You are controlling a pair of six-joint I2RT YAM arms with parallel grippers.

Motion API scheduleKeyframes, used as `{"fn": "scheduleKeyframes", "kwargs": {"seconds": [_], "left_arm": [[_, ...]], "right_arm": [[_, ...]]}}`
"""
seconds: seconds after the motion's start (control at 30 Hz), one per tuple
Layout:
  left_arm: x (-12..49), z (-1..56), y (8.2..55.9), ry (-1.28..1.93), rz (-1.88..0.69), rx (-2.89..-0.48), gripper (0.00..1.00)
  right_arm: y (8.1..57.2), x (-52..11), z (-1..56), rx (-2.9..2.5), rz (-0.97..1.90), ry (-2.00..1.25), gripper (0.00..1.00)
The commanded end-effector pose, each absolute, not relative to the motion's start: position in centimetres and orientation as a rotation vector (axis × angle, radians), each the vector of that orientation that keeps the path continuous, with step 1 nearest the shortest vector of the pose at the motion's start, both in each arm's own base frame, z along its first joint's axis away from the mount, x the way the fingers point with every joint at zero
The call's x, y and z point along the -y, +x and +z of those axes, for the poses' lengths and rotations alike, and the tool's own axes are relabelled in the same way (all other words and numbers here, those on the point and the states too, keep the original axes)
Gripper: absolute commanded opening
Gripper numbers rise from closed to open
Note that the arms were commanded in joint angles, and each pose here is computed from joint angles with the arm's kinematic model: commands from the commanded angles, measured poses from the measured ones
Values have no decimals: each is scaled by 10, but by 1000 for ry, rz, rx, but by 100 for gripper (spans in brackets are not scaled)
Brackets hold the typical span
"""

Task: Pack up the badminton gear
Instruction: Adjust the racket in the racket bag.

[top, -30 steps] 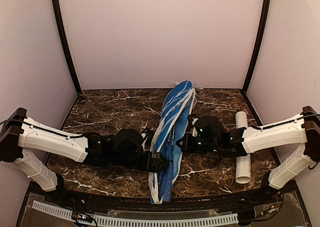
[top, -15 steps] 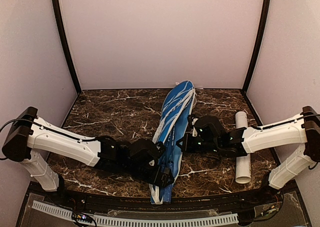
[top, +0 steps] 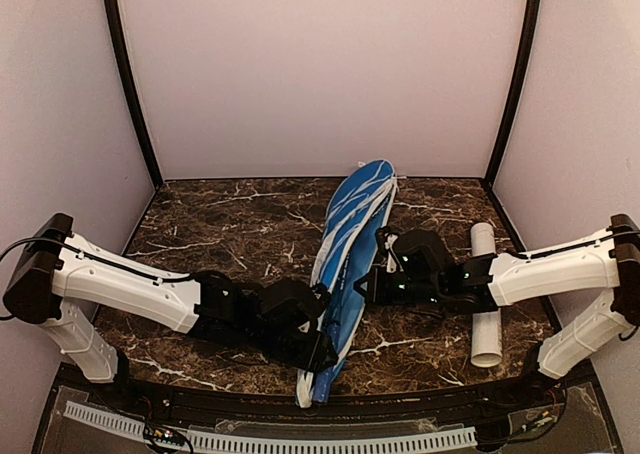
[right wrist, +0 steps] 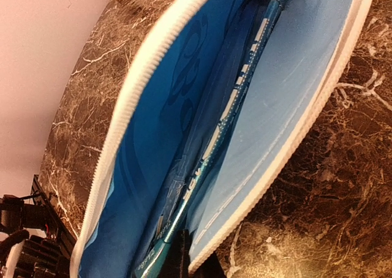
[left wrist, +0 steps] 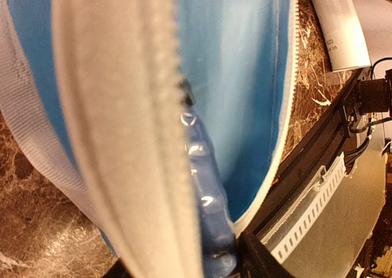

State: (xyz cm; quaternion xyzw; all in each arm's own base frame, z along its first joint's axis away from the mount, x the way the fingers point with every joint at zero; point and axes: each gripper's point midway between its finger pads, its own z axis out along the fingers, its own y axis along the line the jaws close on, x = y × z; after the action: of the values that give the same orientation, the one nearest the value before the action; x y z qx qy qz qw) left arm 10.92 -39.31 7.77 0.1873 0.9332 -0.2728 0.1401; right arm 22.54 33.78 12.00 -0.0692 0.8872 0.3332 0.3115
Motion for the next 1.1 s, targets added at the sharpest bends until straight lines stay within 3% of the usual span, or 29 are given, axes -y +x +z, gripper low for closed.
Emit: {"fn": "scheduleKeyframes", "kwargs": {"seconds": [0.0,0.3,0.43,0.7,0.87,0.97,1.07], "left_arm": [[365,64,117,492,-631,-2725,45],[367,78,121,482,-670,-2678,28],[371,79,120,466,-716,-2670,50],[364,60,120,467,-613,-2729,61],[362,59,124,510,-523,-2737,79],[363,60,126,515,-509,-2731,75],[362,64,128,508,-509,-2716,57]], "right_arm": [[221,-340,144,-2269,936,-219,0],[215,-335,126,-2322,875,-258,0],[214,-334,114,-2352,843,-265,0],[210,-348,123,-2331,883,-295,0],[210,-353,119,-2337,878,-300,0],[210,-352,116,-2342,872,-296,0],[210,-350,114,-2347,862,-293,0]]}}
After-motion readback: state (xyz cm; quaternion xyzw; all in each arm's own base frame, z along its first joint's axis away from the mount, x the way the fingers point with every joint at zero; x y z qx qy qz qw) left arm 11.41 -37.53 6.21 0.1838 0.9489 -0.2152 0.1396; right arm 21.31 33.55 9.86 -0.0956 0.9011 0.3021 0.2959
